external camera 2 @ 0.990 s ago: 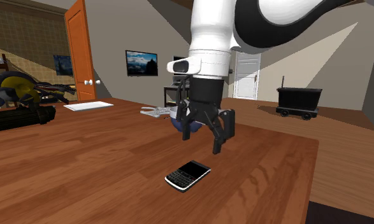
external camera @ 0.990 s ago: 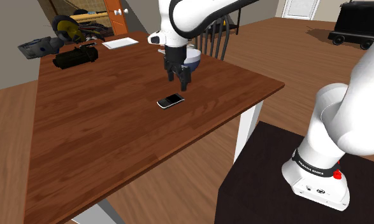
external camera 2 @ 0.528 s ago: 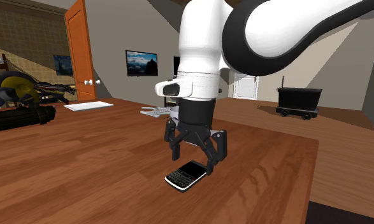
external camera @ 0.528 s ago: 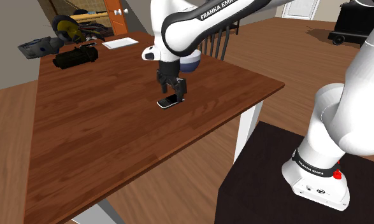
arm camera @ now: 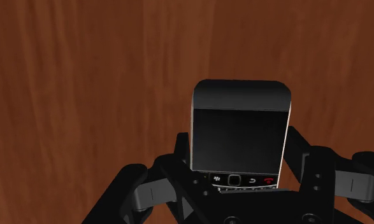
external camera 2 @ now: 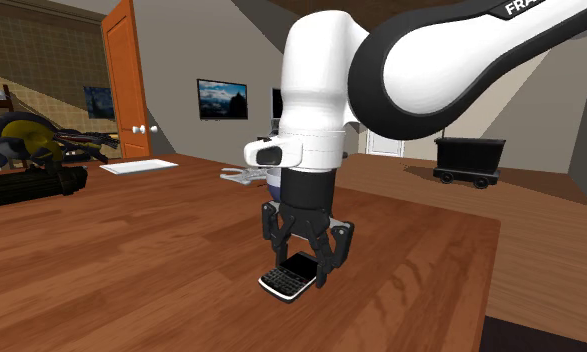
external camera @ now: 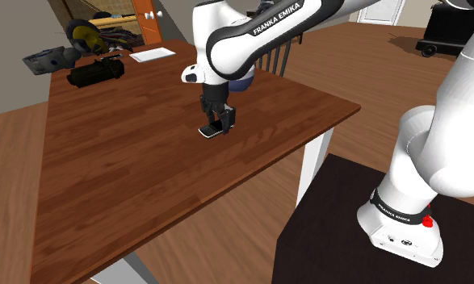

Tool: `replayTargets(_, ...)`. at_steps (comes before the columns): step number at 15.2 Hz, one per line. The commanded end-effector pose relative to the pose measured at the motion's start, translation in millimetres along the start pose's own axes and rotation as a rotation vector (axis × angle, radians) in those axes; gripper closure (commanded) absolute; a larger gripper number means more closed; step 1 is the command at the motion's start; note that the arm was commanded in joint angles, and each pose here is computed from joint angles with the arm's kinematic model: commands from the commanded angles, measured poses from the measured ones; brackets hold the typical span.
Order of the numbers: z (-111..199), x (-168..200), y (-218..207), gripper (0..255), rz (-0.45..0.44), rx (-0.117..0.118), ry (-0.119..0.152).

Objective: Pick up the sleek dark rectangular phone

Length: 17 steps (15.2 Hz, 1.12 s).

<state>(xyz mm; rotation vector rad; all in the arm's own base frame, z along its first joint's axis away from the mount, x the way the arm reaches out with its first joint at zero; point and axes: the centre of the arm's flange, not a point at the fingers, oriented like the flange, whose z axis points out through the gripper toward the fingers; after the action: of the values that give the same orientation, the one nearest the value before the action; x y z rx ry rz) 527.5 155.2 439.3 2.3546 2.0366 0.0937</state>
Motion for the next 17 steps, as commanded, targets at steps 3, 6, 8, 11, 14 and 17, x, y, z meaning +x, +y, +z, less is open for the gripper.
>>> replayTargets(3, 1, 1, -1, 255, -0.001, 0.002, -0.001)
replayTargets(6, 1, 0, 1, 255, -0.001, 0.002, -0.001)
replayTargets(8, -9, 0, 1, 255, -0.001, 0.002, -0.001)
replayTargets(11, -25, 1, 2, 255, -0.001, 0.002, -0.001)
replayTargets(14, -41, 1, 3, 255, -0.001, 0.002, -0.001)
replayTargets(17, -57, 1, 4, 255, -0.001, 0.002, -0.001)
